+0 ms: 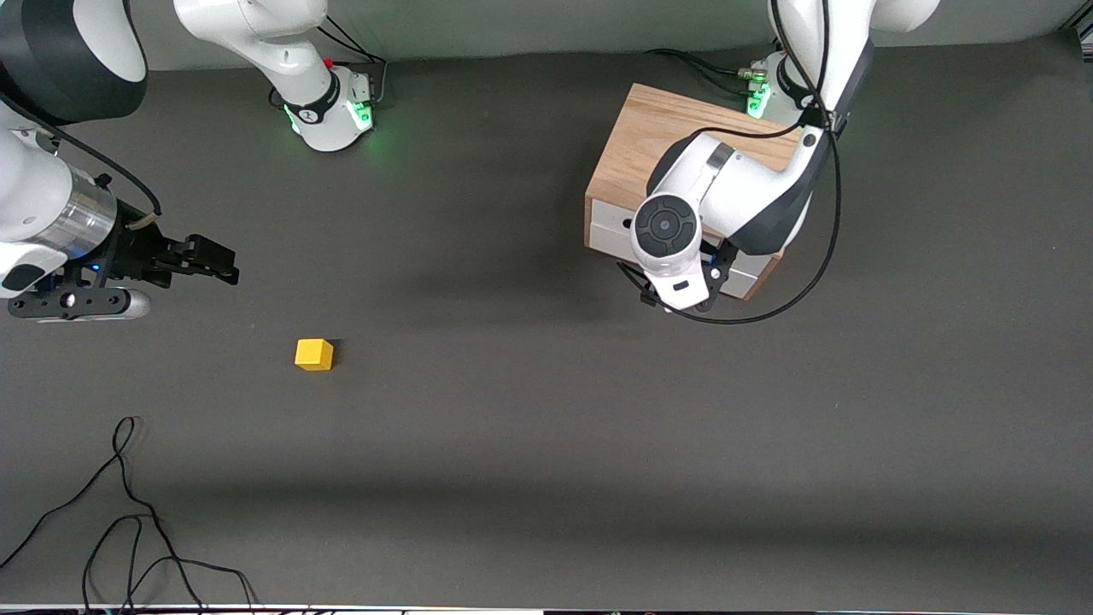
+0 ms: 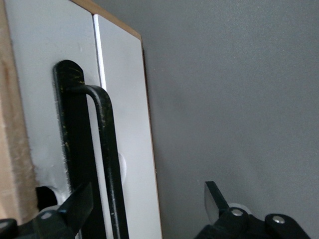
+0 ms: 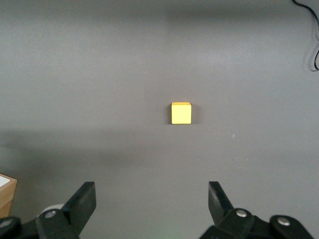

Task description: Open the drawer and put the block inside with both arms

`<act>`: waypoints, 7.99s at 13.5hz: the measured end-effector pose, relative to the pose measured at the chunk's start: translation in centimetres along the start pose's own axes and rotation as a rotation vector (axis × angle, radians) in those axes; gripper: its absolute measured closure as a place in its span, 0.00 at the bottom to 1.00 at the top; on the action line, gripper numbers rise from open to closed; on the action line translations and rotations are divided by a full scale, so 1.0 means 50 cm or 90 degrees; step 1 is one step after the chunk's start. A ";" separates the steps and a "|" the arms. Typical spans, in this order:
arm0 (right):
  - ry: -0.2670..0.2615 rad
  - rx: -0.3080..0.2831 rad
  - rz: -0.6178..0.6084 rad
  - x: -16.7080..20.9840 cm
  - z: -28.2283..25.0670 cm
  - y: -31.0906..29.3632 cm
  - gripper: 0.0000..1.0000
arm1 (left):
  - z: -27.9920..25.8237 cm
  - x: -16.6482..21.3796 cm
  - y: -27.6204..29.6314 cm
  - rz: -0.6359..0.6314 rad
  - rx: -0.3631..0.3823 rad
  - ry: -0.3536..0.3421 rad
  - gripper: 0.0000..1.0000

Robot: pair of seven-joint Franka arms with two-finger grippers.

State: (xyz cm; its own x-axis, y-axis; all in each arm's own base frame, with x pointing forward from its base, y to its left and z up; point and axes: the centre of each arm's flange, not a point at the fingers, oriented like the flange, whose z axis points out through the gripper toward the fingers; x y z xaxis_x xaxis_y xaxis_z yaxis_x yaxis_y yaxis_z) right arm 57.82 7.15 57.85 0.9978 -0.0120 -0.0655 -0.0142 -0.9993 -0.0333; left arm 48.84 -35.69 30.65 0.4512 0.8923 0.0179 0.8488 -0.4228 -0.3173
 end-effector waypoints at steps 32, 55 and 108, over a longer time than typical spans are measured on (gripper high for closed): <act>0.000 0.000 0.008 0.002 0.000 0.014 0.00 | -0.002 0.007 0.104 -0.006 -0.090 0.002 0.00; 0.001 0.000 0.014 0.003 -0.002 0.024 0.00 | -0.072 0.042 0.232 -0.009 -0.203 -0.001 0.00; 0.002 0.000 0.026 0.005 -0.003 0.045 0.00 | -0.484 0.666 -0.308 0.680 -0.163 0.060 0.00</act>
State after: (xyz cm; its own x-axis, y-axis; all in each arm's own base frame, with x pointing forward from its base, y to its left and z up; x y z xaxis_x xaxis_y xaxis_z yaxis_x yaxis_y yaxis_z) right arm 58.05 4.87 57.93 0.9966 -0.0528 -0.0640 -0.0548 -0.9980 -0.0305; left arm 57.48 -3.30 59.10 0.9967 0.0360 -0.0729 0.0356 -0.9993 -0.0065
